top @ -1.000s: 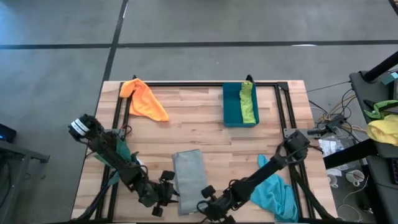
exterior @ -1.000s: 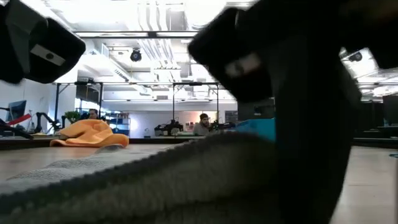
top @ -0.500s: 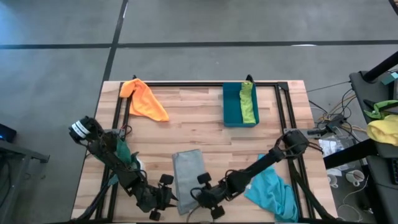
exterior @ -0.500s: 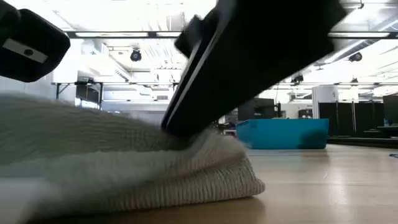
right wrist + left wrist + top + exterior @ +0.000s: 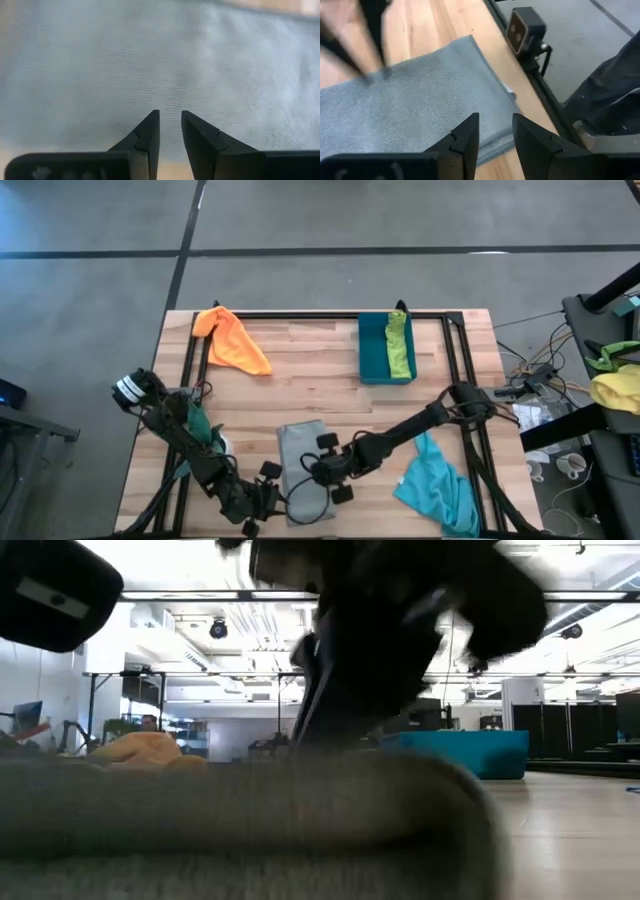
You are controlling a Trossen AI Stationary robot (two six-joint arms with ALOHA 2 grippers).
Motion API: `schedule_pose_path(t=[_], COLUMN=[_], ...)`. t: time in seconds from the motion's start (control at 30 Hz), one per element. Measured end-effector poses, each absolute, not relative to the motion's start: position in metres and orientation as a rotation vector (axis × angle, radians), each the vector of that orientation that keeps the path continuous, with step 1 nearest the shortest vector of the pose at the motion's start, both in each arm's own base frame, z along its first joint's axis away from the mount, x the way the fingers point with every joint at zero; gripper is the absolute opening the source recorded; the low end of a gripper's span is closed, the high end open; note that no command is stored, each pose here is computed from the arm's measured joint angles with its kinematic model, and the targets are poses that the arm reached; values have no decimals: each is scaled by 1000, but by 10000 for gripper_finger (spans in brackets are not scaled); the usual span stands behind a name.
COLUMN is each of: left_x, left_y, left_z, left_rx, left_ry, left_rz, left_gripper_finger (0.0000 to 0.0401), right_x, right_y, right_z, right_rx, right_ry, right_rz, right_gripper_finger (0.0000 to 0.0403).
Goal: Roll microfiber towels into tight, uniform cylinder then place into a basket
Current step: Roll the gray towel
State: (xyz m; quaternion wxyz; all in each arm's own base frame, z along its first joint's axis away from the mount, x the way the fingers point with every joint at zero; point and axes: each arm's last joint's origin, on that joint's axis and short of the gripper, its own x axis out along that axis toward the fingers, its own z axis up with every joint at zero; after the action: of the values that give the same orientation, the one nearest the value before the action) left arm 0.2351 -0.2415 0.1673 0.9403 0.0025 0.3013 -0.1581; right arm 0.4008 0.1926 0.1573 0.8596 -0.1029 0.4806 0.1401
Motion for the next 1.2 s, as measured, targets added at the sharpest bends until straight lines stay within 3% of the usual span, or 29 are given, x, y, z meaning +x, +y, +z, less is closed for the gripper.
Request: schedule_pose_path(t=[0.17, 0.4, 0.5, 0.77, 1.2], left_x=[236, 236, 241, 261, 263], left_y=[-240, -239, -236, -227, -228], left_z=[167, 166, 158, 112, 100], left_rx=[2, -34, -9, 49, 61], left_ry=[614, 621, 616, 698, 736], left_rz=[-310, -282, -223, -169, -181], left_gripper_finger=[103, 103, 102, 102, 102], right_x=[377, 352, 357, 371, 390], right_y=[221, 266, 278, 280, 251], right_z=[164, 136, 129, 120, 146], right_rx=[-270, -297, -256, -235, -449], right_ry=[1063, 1107, 1032, 944, 878], right_rz=[439, 564, 582, 528, 308], right_gripper_finger=[77, 77, 77, 77, 77])
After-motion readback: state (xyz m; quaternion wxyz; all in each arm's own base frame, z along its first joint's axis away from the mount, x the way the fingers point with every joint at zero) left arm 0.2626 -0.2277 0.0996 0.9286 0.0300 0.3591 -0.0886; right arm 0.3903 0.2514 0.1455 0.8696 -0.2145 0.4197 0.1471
